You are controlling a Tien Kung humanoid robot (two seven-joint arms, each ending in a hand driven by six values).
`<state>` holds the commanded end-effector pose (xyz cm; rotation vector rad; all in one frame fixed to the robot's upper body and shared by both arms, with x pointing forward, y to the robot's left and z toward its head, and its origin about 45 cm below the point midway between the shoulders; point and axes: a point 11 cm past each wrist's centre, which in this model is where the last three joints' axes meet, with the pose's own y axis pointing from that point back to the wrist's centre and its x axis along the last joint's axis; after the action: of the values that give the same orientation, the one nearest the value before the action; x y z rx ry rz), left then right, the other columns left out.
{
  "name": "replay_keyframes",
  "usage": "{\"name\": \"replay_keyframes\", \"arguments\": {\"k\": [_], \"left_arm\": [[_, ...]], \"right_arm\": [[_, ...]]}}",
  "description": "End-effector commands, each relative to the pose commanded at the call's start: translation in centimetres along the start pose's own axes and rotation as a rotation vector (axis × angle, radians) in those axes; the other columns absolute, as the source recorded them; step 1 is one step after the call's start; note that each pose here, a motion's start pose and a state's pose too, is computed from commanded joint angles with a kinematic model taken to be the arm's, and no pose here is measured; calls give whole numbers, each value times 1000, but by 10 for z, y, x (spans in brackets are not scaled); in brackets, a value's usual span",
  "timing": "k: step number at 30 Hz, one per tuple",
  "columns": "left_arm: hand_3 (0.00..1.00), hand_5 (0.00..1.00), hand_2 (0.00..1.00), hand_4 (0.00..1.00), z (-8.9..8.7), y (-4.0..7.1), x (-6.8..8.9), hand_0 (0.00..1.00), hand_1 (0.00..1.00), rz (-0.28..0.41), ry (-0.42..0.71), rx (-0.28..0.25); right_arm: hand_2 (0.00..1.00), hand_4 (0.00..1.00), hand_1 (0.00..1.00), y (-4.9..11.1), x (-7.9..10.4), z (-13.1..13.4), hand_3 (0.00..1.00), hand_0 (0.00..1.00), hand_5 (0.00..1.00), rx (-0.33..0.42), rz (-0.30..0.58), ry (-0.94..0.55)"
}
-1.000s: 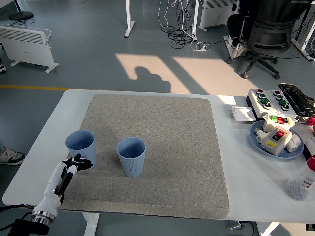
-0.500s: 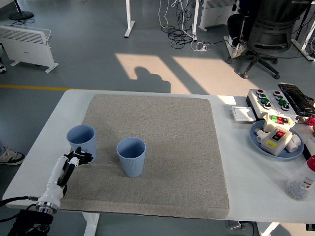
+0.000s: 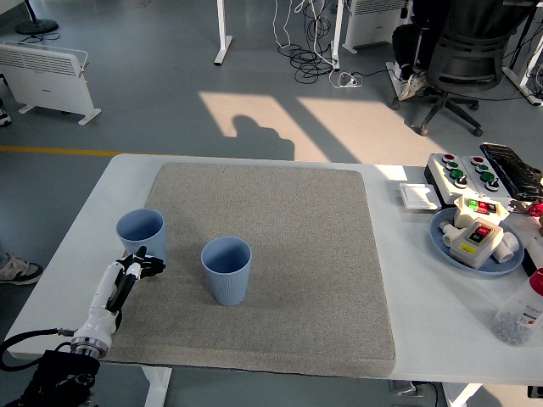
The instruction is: Push cup pick cup insert cup
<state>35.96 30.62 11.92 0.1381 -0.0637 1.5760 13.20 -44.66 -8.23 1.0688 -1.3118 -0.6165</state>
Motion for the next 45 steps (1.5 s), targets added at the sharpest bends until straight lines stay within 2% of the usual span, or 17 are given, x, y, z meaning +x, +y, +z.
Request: {"name": "replay_keyframes", "arguments": {"k": [5,11,21,31,41,45], "left_arm": [[451,998,511,575,-1,-6,-1,691,566,8,3,6],[448,998,506,568,3,-15,-1,693,564,4,-49,-12],[450,998,505,561,9,-24,0,693,562,11,-62,-30],[448,998,504,552,21,-43,2,693,560,6,-94,-45],[443,998,502,534,15,-49,-2,692,556,-3,-105,-16],[443,998,501,533,19,-53,-5,692,556,-12,-112,-25]], "right_arm": [[635,129,665,0,0,2,572,729,368,-2,-1,5],[635,129,665,0,-1,3,572,729,368,-3,-1,9],[635,129,665,0,-1,-1,572,730,367,6,-1,7],[636,129,666,1,-2,-6,572,730,369,13,-4,5],[635,129,666,1,-2,-6,572,730,369,15,-5,6],[635,128,666,1,-3,-7,573,730,367,15,-6,7]]}}
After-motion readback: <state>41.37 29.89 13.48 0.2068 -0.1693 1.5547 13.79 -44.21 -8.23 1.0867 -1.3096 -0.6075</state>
